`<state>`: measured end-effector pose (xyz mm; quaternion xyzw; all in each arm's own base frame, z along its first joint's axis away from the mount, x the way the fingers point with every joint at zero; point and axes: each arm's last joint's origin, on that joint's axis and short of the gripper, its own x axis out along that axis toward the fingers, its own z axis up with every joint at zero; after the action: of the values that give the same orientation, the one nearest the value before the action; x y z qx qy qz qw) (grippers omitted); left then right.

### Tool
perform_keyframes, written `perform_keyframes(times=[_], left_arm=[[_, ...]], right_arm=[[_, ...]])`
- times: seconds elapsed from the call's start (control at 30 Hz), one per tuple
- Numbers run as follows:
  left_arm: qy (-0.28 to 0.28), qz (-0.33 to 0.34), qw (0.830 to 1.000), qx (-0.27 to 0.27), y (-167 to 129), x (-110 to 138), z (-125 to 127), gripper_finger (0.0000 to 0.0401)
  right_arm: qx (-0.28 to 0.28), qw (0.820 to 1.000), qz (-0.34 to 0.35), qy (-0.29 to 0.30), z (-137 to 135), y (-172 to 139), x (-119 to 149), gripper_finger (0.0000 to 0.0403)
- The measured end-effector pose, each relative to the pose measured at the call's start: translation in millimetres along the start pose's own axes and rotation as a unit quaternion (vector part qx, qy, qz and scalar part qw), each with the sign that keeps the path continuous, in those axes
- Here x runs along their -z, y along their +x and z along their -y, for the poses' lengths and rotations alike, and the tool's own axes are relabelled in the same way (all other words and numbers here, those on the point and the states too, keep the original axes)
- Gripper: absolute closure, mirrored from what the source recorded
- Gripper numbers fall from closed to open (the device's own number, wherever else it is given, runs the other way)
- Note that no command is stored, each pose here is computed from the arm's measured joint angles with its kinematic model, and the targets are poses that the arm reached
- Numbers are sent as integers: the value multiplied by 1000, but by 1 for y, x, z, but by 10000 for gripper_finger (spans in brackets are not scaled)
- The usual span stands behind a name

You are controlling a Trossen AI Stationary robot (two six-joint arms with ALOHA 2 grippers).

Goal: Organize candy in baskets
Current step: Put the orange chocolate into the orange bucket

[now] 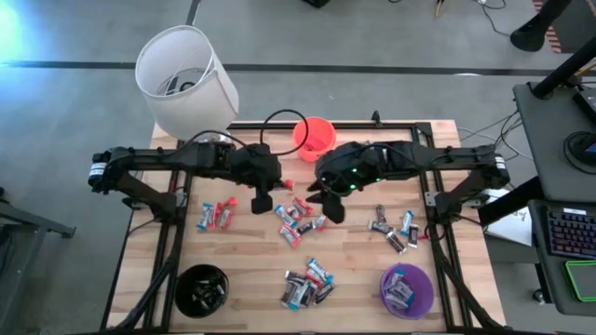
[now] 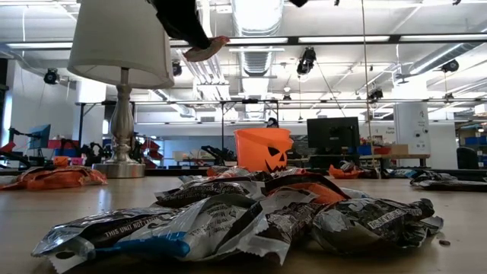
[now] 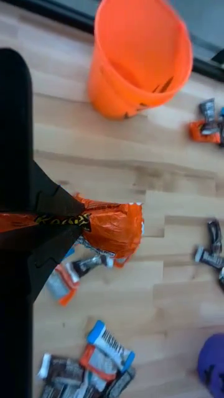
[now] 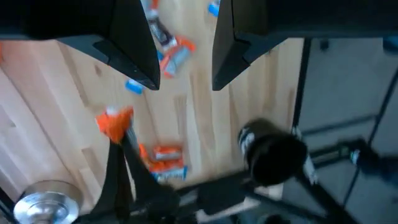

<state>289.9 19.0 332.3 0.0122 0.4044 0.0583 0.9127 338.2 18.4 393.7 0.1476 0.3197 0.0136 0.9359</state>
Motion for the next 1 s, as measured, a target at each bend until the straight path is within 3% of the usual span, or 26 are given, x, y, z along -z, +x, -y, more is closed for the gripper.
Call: perform_keyframes(times=[0.3,0.57,0.77,1.0], left_arm=[[12,2,1000,-23,1,0,-1,401],[15,6,1000,-24,-1,-2,-2,401],[15,9,1000,-24,-1,-2,-2,401],[21,38,999,-25,-4,-10,-2,401]], right_arm=[[52,997,-15,57,16,35,2,266],[72,989,16,126,41,33,-8,266],[83,973,32,214,59,28,-12,266],[78,966,32,243,58,29,-12,266]])
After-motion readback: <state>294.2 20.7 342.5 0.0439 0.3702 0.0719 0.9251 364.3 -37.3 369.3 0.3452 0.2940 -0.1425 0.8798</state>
